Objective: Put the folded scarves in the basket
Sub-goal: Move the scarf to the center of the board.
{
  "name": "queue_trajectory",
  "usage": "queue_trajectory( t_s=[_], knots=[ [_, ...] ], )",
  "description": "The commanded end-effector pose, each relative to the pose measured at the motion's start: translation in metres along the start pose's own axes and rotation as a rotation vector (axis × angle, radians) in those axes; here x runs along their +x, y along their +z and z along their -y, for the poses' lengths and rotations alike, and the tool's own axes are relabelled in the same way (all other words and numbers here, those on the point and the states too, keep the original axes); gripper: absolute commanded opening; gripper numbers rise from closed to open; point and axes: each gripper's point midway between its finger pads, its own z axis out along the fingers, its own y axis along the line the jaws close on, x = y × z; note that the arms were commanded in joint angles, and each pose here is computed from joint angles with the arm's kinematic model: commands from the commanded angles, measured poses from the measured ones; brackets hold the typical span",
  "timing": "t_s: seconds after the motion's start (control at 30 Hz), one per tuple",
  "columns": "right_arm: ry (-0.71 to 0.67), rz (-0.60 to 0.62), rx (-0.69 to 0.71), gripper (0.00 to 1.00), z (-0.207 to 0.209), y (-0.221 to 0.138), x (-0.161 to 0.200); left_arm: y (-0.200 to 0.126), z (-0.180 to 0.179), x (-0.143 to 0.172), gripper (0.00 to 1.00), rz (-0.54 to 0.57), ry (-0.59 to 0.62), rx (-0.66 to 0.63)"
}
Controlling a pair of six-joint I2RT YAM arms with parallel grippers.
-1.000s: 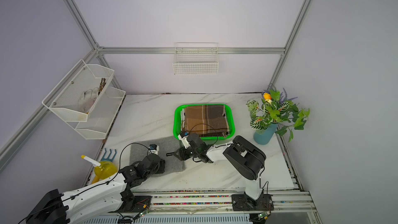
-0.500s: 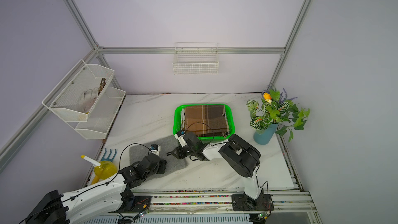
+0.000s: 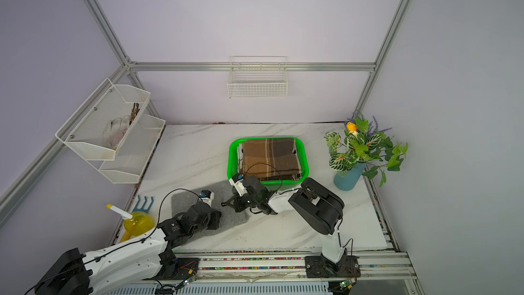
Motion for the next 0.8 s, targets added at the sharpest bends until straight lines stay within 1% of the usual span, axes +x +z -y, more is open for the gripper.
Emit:
queue_trajectory(
  t_s=[0.0, 0.1, 0.17, 0.2, 0.33, 0.43, 0.57, 0.63, 0.77],
  knots=[
    [0.106, -0.157, 0.147, 0.00, 0.031, -0.014, 0.068, -0.010, 0.008, -0.001, 0.27, -0.020, 0.025, 0.038],
    [0.107, -0.170, 0.194, 0.00, 0.038, -0.020, 0.078, -0.016, 0.008, -0.003, 0.28, -0.012, 0.027, 0.043],
    [0.111, -0.170, 0.190, 0.00, 0.037, -0.023, 0.083, -0.016, 0.009, -0.001, 0.32, -0.016, 0.018, 0.052],
    [0.113, -0.158, 0.196, 0.00, 0.038, -0.025, 0.083, -0.016, 0.009, 0.001, 0.34, -0.021, 0.011, 0.056],
    [0.135, -0.120, 0.268, 0.00, 0.056, -0.043, 0.087, -0.012, 0.008, 0.005, 0.37, -0.036, -0.003, 0.059],
    [0.175, -0.090, 0.298, 0.00, 0.070, -0.054, 0.090, -0.014, 0.013, 0.000, 0.46, -0.028, -0.006, 0.068],
    [0.216, -0.066, 0.318, 0.00, 0.084, -0.068, 0.101, -0.017, 0.009, -0.007, 0.58, -0.017, -0.002, 0.027],
    [0.227, -0.055, 0.335, 0.00, 0.089, -0.076, 0.106, -0.019, 0.009, -0.011, 0.60, -0.005, 0.002, 0.019],
    [0.228, -0.032, 0.348, 0.00, 0.090, -0.089, 0.105, -0.026, 0.014, -0.020, 0.66, 0.031, 0.005, 0.045]
  ],
)
